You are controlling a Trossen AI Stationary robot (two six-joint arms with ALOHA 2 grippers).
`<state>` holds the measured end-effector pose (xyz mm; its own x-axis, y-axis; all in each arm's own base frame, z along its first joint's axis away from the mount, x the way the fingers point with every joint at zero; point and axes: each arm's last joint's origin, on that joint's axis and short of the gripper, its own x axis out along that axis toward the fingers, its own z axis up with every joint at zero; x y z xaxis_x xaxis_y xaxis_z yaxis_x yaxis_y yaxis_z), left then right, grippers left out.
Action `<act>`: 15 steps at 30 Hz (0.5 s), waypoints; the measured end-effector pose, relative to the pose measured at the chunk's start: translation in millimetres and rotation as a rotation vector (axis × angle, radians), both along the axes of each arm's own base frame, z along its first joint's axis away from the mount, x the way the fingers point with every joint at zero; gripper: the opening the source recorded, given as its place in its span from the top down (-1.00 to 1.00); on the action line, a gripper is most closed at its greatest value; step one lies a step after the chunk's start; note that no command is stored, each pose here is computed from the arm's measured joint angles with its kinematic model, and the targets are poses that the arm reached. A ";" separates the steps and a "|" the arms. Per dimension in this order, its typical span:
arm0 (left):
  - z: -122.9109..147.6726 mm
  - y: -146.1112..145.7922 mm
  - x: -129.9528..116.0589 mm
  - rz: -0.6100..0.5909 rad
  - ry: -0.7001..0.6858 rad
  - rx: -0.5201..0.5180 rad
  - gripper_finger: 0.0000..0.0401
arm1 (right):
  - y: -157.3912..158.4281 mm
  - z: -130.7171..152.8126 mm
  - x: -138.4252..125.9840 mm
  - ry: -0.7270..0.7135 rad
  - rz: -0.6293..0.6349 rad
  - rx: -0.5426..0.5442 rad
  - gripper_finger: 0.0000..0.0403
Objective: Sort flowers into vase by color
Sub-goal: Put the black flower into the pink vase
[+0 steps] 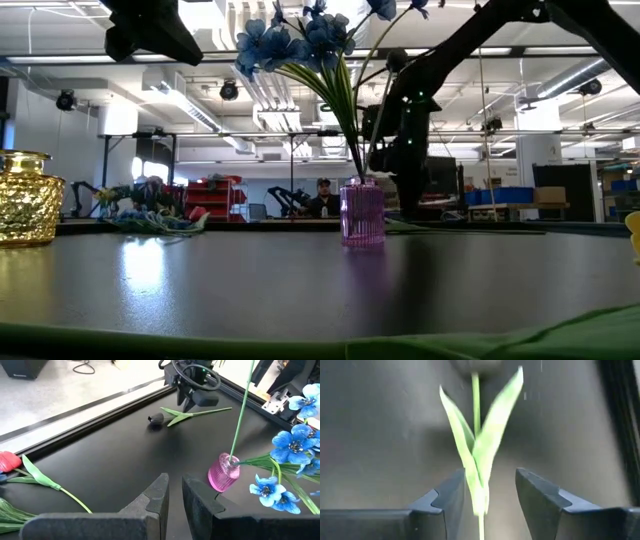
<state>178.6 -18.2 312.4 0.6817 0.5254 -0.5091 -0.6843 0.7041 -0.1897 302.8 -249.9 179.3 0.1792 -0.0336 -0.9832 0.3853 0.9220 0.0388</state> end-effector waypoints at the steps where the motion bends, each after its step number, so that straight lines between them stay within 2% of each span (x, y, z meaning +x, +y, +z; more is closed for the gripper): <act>1: 0.0 0.0 0.0 0.000 0.000 0.000 0.81 | -0.4 -1.3 2.1 -0.018 0.011 0.001 0.20; 7: 0.0 0.0 0.0 0.001 0.000 0.000 0.81 | 1.0 -18.3 8.6 -0.018 0.066 0.039 0.33; 15: 0.3 0.1 -0.1 0.001 -0.002 0.000 0.81 | -3.3 -31.2 11.9 0.010 -0.001 0.016 0.60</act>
<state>178.5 -18.2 312.7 0.6823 0.5263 -0.5074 -0.6846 0.7034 -0.1911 314.6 -253.2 148.1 0.1698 -0.0181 -0.9853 0.3869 0.9208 0.0497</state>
